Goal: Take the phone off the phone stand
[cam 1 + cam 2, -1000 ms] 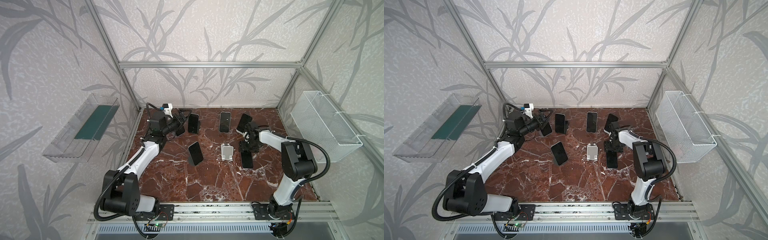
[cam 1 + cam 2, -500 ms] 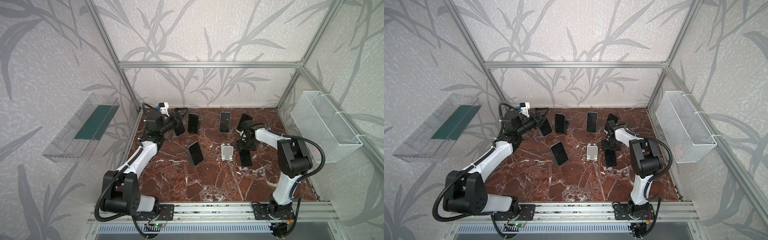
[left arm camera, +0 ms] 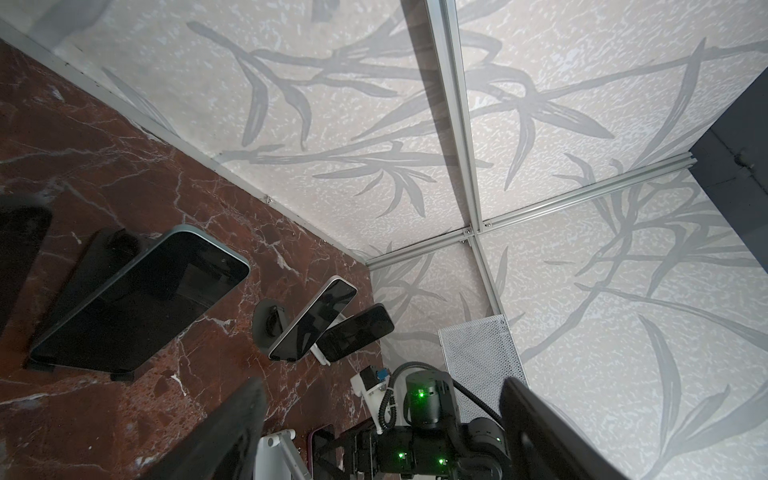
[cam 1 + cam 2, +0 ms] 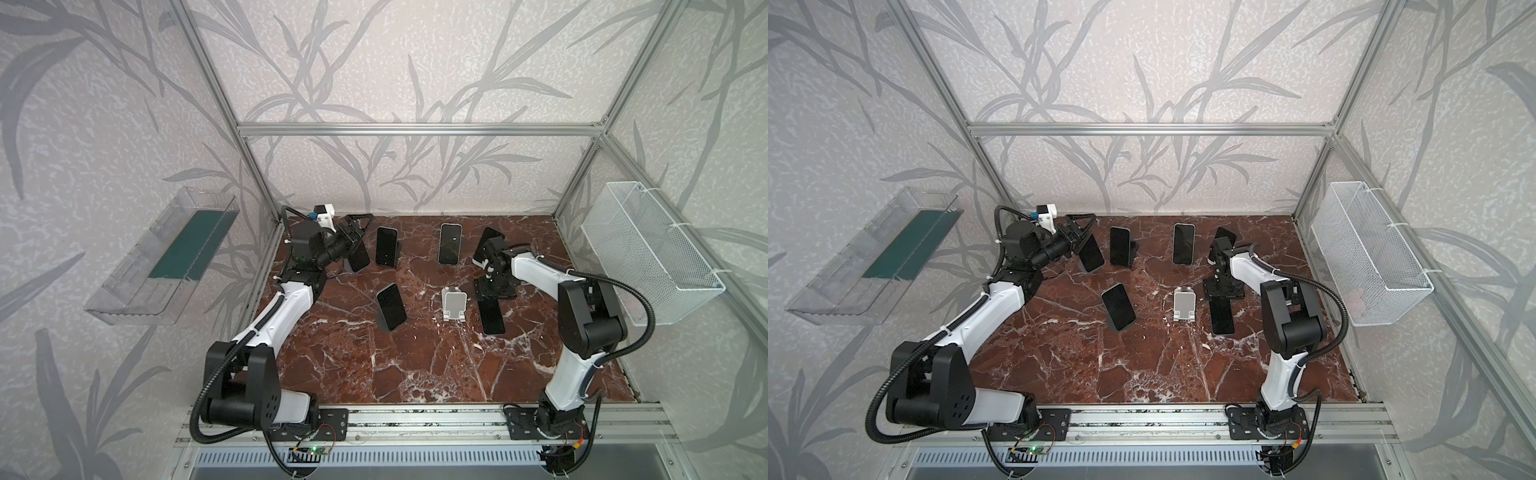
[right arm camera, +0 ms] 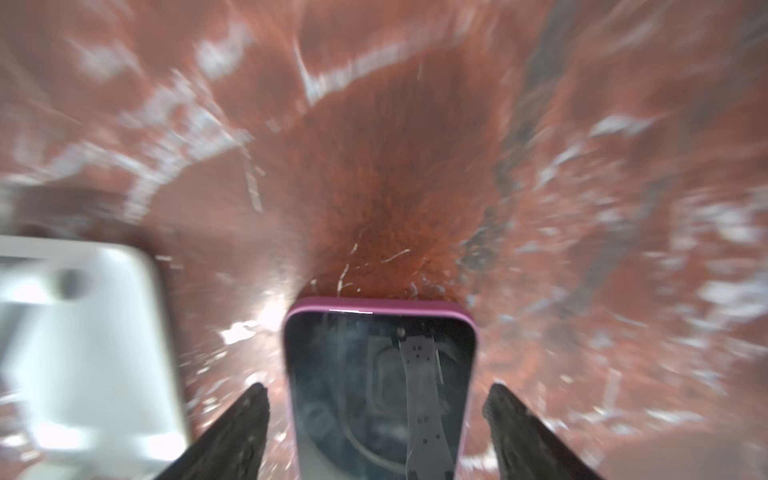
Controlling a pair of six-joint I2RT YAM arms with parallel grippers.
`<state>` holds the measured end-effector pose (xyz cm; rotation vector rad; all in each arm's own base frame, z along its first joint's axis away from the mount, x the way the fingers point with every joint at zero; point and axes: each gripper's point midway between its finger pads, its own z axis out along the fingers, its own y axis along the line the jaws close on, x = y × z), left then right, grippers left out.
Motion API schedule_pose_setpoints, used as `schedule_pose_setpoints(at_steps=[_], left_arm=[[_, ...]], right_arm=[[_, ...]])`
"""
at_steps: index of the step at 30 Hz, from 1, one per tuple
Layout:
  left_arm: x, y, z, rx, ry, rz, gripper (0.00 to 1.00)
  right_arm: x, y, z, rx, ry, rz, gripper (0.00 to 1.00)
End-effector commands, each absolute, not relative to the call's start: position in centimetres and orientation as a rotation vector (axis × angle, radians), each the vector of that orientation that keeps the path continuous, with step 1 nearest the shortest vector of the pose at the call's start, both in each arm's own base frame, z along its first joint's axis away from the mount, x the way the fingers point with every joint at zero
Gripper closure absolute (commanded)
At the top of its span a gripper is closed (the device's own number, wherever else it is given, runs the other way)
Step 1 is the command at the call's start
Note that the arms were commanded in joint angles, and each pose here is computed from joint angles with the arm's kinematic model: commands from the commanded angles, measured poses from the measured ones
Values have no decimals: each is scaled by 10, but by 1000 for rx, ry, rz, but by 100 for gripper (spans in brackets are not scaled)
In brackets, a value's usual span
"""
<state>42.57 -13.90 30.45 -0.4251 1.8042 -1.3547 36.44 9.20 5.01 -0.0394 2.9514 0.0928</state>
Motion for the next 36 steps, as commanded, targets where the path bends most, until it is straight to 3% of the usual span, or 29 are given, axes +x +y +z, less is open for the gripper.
schedule_pose_setpoints(at_steps=[1, 10, 19, 24, 36], left_arm=[[424, -141, 325, -383, 1756, -1387, 12], [425, -142, 322, -389, 1762, -1387, 12], [422, -142, 329, -382, 1748, -1400, 12], [421, -139, 329, -365, 1758, -1347, 12], [423, -123, 305, -446, 1832, -1180, 14]], right_arm=[[373, 98, 109, -52, 2828, 128, 16], [348, 131, 169, -140, 2624, 120, 10], [309, 191, 150, -199, 2585, 157, 0], [310, 184, 133, -95, 2585, 98, 1], [290, 183, 121, -77, 2480, 245, 1]])
